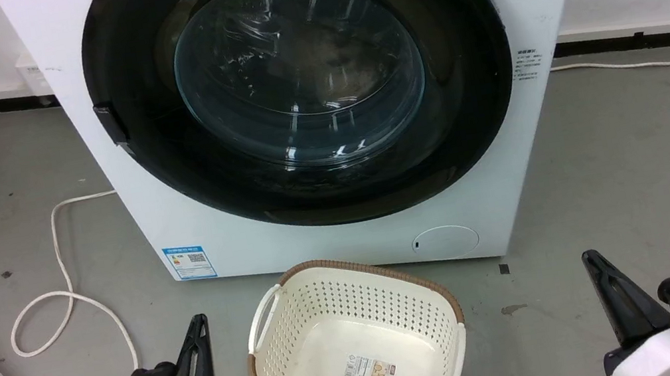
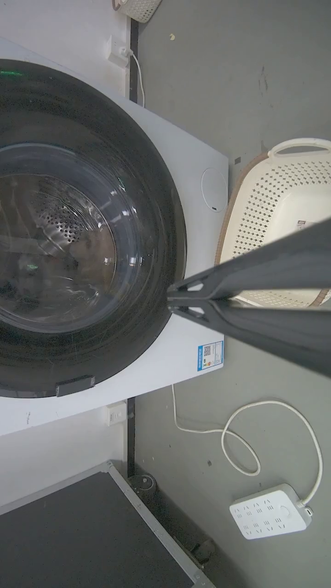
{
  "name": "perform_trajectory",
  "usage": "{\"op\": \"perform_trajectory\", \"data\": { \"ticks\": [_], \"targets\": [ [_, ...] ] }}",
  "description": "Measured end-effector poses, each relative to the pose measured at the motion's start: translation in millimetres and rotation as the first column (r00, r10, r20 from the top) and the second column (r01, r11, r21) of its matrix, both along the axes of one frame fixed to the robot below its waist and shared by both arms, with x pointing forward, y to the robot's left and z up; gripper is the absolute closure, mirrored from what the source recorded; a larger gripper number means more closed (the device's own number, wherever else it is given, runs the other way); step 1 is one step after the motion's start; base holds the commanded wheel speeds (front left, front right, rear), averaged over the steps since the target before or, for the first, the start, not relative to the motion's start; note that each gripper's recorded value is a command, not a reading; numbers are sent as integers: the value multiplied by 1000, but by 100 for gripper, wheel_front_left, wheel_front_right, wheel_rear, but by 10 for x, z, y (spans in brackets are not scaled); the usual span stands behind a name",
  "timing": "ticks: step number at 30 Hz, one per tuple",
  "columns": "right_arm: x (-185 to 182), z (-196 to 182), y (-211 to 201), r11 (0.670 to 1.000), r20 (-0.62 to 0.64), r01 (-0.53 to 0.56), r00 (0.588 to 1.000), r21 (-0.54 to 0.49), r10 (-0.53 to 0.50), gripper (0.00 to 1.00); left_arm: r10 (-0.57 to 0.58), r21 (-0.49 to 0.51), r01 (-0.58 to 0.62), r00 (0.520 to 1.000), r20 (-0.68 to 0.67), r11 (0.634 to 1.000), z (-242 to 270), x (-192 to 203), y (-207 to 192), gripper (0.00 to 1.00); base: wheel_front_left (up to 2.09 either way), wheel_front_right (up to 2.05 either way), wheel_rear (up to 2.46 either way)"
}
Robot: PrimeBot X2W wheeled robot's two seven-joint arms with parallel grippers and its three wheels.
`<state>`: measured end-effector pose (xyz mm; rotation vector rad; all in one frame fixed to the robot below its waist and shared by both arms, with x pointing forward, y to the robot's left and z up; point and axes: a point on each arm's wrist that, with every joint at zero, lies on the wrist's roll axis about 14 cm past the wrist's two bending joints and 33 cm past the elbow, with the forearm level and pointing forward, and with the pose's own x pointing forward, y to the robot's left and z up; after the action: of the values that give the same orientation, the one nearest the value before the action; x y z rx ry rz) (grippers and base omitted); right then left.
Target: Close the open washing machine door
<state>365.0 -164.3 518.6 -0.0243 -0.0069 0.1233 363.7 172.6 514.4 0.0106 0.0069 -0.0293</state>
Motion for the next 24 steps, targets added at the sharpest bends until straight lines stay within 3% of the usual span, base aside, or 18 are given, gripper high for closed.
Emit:
{"op": "perform_trajectory", "data": {
  "ticks": [24],
  "targets": [
    [35,29,25,1000,-23,-6,1000,-23,5,100,21,30,-20,1000,-10,999,63,52,33,100,0,0,0]
  ]
}}
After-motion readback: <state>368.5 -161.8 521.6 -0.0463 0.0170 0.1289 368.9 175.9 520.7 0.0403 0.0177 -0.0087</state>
